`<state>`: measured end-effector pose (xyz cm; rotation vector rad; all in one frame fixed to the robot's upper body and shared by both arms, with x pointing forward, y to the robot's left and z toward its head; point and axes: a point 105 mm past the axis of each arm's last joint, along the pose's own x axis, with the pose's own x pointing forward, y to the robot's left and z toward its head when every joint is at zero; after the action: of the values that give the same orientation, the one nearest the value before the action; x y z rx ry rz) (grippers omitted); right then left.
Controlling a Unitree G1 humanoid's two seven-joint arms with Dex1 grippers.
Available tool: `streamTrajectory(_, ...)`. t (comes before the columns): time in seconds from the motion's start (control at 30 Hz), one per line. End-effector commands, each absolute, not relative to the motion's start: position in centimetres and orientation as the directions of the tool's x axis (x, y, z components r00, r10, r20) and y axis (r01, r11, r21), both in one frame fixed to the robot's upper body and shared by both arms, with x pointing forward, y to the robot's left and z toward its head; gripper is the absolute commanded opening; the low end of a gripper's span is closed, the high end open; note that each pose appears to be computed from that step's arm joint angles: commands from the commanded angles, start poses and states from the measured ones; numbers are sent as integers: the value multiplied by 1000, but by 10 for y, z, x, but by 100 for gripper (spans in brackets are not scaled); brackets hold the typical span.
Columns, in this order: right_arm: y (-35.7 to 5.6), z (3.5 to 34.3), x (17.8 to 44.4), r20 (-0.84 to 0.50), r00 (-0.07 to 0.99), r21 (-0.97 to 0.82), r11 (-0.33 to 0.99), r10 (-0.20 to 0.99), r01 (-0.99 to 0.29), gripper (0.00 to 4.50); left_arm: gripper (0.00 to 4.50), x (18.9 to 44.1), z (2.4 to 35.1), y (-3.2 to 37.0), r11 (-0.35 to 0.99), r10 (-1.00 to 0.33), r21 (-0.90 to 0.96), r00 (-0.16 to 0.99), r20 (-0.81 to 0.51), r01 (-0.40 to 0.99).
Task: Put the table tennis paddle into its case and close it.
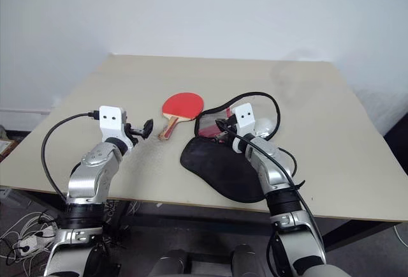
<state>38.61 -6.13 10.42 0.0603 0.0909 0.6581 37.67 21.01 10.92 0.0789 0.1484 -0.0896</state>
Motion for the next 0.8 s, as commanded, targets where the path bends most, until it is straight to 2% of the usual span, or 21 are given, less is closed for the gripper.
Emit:
streamTrajectory(0.03,-59,123,389,10,792,62,790,611,-610,0,445,383,143,211,991,-92,92,994,-54,97)
streamTrajectory(0.8,-73,128,391,17,803,75,801,595,-595,0,445,383,131,197,993,-98,65,993,-62,102)
